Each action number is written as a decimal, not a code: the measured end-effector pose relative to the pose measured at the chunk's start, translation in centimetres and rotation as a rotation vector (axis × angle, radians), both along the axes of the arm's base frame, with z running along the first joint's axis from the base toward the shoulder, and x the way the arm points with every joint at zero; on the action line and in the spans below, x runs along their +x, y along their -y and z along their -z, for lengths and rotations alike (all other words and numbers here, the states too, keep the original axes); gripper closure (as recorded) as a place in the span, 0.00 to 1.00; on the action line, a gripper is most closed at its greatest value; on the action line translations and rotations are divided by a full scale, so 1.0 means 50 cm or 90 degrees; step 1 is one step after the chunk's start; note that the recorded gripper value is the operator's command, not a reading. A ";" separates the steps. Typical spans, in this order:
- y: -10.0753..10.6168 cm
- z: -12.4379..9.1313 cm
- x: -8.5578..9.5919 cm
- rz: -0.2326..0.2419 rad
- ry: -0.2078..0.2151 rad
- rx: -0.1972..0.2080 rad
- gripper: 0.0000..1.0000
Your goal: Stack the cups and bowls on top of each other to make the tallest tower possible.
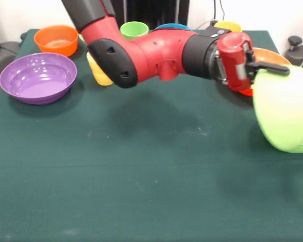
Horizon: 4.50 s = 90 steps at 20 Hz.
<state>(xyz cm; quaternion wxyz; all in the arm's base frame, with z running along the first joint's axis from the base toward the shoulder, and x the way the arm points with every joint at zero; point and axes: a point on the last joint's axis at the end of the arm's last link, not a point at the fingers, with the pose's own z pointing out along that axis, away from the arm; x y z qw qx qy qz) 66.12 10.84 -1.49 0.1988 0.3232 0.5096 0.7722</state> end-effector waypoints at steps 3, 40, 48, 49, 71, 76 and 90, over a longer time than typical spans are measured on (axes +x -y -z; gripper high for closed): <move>-0.030 0.009 -0.010 -0.025 -0.020 -0.005 1.00; 0.059 -0.013 0.123 0.233 -0.405 -0.352 1.00; 0.134 -0.028 0.141 0.247 -0.430 -0.371 1.00; 0.137 -0.029 0.142 0.245 -0.430 -0.372 1.00; 0.088 -0.019 0.125 0.165 -0.315 -0.343 1.00; 0.082 -0.013 0.115 0.147 -0.287 -0.337 1.00; 0.075 0.015 0.081 0.092 -0.219 -0.339 0.00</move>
